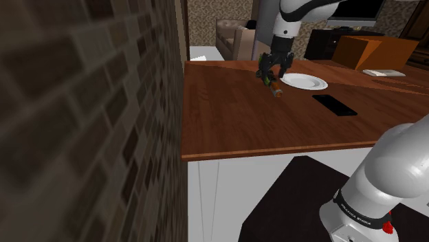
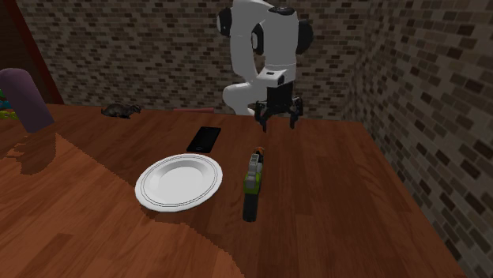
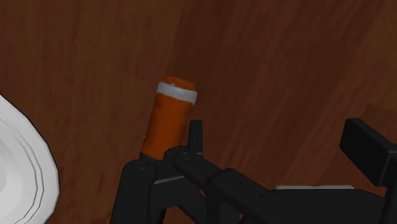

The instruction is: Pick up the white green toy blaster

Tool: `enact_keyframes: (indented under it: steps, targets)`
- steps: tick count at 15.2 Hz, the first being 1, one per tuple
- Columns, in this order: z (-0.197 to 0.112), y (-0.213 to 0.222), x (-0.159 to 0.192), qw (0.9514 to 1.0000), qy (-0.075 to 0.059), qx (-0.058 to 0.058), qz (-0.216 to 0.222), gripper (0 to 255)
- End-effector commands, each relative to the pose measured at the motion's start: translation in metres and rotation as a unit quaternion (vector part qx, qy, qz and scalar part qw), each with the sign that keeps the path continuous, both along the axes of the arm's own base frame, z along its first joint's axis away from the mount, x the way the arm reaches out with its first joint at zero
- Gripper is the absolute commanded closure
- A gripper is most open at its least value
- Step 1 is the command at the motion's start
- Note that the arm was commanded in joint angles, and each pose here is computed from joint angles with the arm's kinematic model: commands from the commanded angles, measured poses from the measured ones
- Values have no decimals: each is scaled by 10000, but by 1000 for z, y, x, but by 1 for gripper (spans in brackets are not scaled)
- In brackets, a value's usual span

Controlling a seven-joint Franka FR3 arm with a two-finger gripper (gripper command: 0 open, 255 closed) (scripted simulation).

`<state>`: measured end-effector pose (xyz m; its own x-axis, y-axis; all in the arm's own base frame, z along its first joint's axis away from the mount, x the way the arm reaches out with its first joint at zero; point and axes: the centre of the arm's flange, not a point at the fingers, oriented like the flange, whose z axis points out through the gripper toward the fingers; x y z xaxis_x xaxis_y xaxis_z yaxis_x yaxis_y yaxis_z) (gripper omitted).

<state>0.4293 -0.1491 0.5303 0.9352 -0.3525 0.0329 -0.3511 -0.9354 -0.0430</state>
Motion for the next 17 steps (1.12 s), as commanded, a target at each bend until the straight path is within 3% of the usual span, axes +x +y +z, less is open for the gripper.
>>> enact_keyframes:
  steps: [1, 5, 9, 17]
  targets:
    - [-5, -21, 15, 9996, -44, -47, -279, 0]
    - [-10, -64, 36, 9965, -129, -134, -819, 0]
    - [-13, -109, 53, 9903, -213, -221, -1357, 0]
    - [-51, -115, 55, 9892, -224, -232, -1427, 0]
